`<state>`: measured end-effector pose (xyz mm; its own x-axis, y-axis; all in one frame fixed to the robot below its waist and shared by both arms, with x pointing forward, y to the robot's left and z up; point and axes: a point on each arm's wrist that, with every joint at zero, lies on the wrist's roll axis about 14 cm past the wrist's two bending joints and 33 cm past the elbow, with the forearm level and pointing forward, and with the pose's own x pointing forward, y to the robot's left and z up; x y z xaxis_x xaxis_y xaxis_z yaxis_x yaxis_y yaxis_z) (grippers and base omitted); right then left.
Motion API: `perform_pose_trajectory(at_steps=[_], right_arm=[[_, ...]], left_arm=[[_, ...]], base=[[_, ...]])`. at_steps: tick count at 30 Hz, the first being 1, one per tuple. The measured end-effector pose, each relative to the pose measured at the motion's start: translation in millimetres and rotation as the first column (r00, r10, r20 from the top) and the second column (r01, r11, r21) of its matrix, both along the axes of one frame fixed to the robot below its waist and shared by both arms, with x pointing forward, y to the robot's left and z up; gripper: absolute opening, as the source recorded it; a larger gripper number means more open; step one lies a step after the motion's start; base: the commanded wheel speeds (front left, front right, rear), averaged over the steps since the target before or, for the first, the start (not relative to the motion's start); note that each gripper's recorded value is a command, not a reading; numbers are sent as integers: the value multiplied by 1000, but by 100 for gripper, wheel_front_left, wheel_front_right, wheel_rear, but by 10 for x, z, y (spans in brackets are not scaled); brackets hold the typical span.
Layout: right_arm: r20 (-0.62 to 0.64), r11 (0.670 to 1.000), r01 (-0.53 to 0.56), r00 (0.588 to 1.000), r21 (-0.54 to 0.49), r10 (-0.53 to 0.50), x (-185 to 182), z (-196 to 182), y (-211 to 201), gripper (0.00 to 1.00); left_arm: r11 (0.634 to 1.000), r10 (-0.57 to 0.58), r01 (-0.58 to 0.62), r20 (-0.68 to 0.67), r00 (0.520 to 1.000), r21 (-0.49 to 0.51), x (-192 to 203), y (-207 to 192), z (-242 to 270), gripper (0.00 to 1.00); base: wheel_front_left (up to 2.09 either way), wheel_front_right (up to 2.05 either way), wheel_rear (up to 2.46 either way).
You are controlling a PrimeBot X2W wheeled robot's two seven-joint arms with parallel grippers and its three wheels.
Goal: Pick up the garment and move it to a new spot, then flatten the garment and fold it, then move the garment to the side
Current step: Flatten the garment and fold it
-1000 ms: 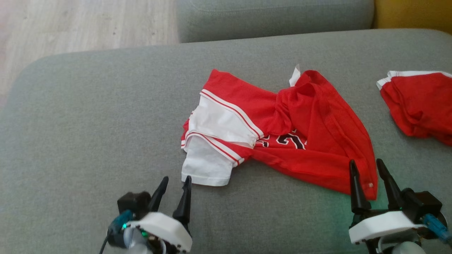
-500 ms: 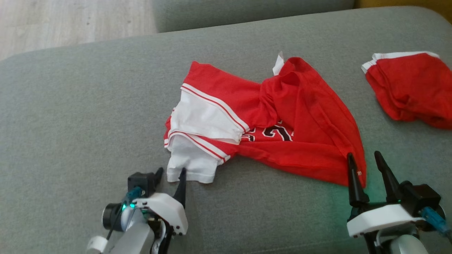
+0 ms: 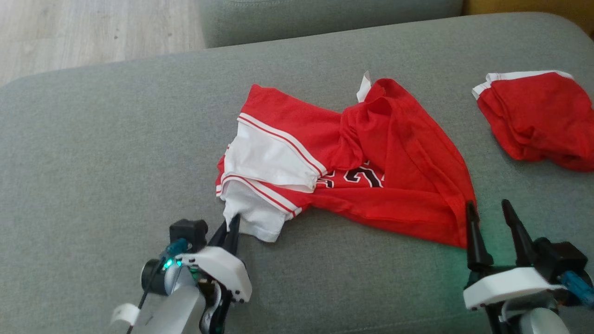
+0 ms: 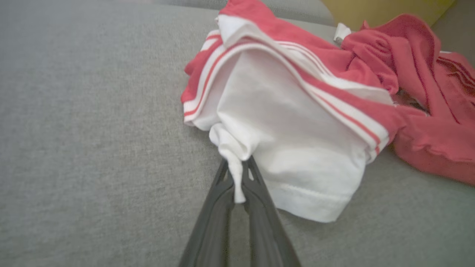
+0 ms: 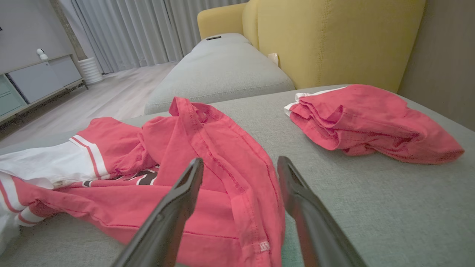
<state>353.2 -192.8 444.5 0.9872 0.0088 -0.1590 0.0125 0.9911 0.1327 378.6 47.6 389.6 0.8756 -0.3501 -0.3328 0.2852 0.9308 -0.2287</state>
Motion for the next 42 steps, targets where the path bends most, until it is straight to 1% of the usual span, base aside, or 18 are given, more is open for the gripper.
perform_pose_trajectory(at_steps=[5,7,10,16,20,24,31,39,40,41,42], right_arm=[[-23,1000,18,1000,-17,-19,-26,-66,-77,100],[-35,1000,20,999,-23,-21,-35,-96,-90,100],[-87,999,9,996,-35,-12,-67,-220,-77,100],[-148,1000,-5,989,-30,1,-111,-367,-39,100],[-231,999,-34,973,-41,24,-180,-562,20,100],[-278,996,-63,960,-56,45,-206,-697,71,100],[-275,995,-81,959,-65,60,-78,-707,114,100],[-291,995,-76,955,-61,55,-138,-782,101,100],[-294,995,-75,954,-61,54,-143,-790,100,98],[-295,995,-75,954,-61,54,-144,-795,98,82],[-296,995,-74,954,-60,53,-141,-796,97,47]], left_arm=[[993,82,-71,131,988,-91,151,76,452,0],[991,101,-86,155,983,-100,166,117,526,0],[986,142,-122,189,972,-114,110,231,625,0],[986,141,-123,175,974,-109,-5,256,564,0],[986,144,-125,181,973,-112,0,264,582,0],[987,137,-118,172,976,-113,-7,252,552,0],[987,132,-115,165,977,-111,-15,244,523,0],[988,127,-109,165,978,-111,-15,225,523,0],[988,126,-108,165,978,-111,-14,223,524,0],[988,125,-108,165,978,-111,-14,221,524,0],[988,125,-107,165,978,-111,-14,219,523,0]], base=[[0,0,0],[0,0,0],[0,0,0],[0,0,0],[0,0,0],[0,0,0],[0,0,0],[0,0,0],[0,0,0],[0,0,0],[0,0,0]])
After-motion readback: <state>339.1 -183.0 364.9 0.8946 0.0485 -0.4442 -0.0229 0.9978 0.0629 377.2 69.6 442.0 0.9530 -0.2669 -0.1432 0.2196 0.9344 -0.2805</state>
